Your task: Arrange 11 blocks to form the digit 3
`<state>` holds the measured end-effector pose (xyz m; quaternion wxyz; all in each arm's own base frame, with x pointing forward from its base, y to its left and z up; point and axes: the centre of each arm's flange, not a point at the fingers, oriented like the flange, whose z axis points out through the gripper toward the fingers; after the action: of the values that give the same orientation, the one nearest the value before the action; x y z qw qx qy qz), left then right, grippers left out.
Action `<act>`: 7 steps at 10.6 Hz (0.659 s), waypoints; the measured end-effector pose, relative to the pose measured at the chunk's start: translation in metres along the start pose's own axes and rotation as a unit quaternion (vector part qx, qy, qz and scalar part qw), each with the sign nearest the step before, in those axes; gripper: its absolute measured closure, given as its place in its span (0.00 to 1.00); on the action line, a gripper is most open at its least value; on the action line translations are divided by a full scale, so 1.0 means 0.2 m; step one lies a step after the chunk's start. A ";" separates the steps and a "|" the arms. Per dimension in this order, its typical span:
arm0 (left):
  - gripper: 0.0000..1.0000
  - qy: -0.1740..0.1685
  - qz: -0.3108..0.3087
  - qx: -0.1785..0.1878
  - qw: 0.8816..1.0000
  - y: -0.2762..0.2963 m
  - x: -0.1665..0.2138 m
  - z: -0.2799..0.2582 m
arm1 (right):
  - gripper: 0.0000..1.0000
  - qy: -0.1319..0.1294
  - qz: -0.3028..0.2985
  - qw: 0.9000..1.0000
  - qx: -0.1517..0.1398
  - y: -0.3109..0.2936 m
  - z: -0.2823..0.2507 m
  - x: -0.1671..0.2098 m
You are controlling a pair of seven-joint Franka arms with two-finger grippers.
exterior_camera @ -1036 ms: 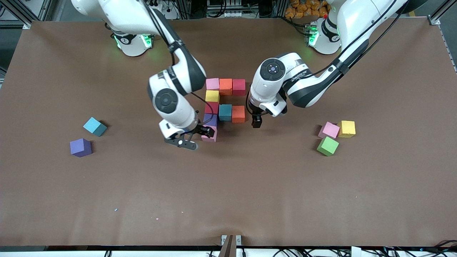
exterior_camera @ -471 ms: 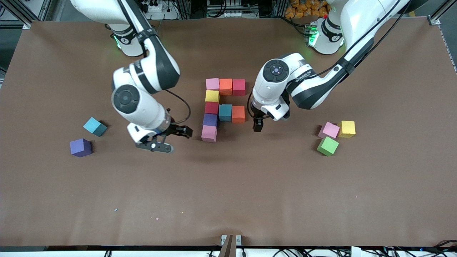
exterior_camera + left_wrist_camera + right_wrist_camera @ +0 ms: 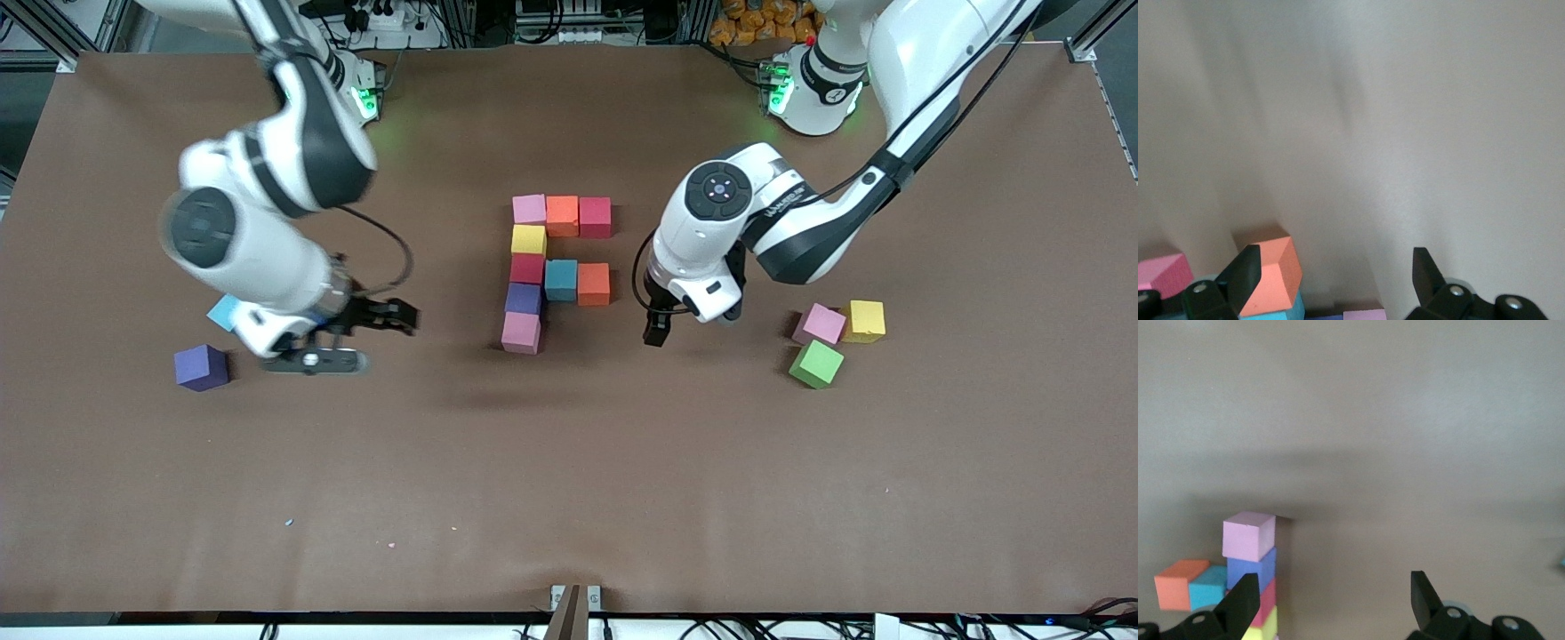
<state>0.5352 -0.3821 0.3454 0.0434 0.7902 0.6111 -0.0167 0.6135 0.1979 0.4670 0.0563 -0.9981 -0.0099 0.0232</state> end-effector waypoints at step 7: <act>0.00 0.035 0.288 0.018 0.957 0.12 0.35 -0.03 | 0.00 0.027 -0.135 0.990 -0.005 0.67 -0.78 -0.29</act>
<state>0.5757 -0.3200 0.3468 0.0107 0.9336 0.3579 0.0125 0.5645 0.0470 0.6090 0.0539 -0.9881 -0.1435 -0.0116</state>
